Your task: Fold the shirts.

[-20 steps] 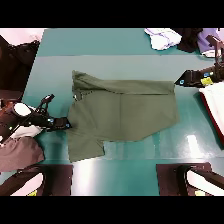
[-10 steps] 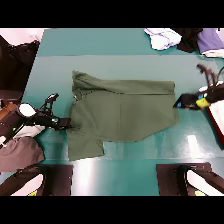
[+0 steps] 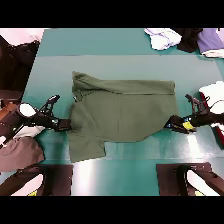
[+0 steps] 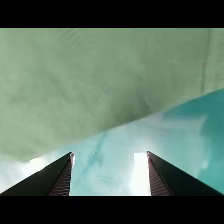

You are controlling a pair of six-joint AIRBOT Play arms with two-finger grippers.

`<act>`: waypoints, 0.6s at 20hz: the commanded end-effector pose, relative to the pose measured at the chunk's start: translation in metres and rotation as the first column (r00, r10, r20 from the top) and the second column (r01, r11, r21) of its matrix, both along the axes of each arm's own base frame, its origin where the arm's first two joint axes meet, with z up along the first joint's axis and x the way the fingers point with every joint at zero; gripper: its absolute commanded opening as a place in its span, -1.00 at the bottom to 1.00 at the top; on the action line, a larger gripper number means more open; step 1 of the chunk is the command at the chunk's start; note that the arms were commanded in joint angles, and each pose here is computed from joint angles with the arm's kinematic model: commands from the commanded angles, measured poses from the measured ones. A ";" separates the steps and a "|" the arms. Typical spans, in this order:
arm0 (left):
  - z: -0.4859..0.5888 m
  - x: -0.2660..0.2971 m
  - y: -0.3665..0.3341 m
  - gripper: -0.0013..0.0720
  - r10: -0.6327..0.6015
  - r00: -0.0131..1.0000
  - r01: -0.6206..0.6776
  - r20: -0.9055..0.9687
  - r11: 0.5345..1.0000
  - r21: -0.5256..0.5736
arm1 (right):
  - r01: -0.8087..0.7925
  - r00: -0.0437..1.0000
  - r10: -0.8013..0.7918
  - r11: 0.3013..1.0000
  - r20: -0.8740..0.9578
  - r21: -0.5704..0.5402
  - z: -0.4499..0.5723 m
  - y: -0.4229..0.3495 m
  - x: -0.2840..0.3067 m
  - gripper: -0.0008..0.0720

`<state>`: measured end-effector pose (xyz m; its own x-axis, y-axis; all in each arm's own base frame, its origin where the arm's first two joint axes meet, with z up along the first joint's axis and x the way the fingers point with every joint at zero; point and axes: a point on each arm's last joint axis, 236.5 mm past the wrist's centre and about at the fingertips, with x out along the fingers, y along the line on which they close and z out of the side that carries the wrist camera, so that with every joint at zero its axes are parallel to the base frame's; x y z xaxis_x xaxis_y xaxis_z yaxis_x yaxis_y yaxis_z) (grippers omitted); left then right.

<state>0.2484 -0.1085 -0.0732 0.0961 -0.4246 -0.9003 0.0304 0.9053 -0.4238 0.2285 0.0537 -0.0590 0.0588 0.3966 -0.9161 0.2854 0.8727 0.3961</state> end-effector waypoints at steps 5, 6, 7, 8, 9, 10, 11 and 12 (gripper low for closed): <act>0.000 -0.006 -0.001 -0.88 -0.013 1.000 0.013 -0.021 1.000 -0.005 | 0.106 0.993 -0.106 0.994 0.059 0.009 -0.019 0.000 0.013 0.42; 0.000 -0.006 -0.002 -0.88 -0.014 1.000 0.014 -0.024 1.000 -0.005 | 0.118 0.990 -0.119 0.993 0.076 0.013 -0.018 0.000 0.018 0.42; 0.000 -0.007 -0.002 -0.87 -0.016 1.000 0.016 -0.027 1.000 -0.006 | 0.134 0.986 -0.135 0.991 0.098 0.017 -0.017 0.000 0.024 0.41; 0.000 -0.008 -0.002 -0.88 -0.017 0.999 0.017 -0.029 1.000 -0.007 | 0.149 0.982 -0.151 0.988 0.117 0.026 -0.015 0.000 0.030 0.27; 0.000 -0.008 -0.002 -0.87 -0.018 0.999 0.017 -0.030 1.000 -0.007 | 0.161 0.978 -0.163 0.987 0.133 0.029 -0.014 0.000 0.034 0.07; 0.001 -0.008 -0.002 -0.87 -0.018 0.999 0.018 -0.031 1.000 -0.007 | 0.163 0.976 -0.166 0.986 0.141 0.027 -0.014 -0.001 0.036 -0.28; 0.001 -0.010 -0.002 -0.88 -0.023 0.999 0.022 -0.036 1.000 -0.008 | 0.150 0.977 -0.152 0.988 0.147 0.023 -0.014 -0.001 0.036 -0.87; 0.004 -0.009 -0.003 -0.88 -0.029 0.999 0.029 -0.036 1.000 -0.010 | 0.134 0.980 -0.136 0.991 0.148 0.024 -0.011 0.000 0.036 -0.92</act>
<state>0.2406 -0.1104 -0.0721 0.0616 -0.4324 -0.8996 0.0342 0.9017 -0.4311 0.2568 0.0538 -0.0739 0.2181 0.3895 -0.8948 0.3568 0.8216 0.4446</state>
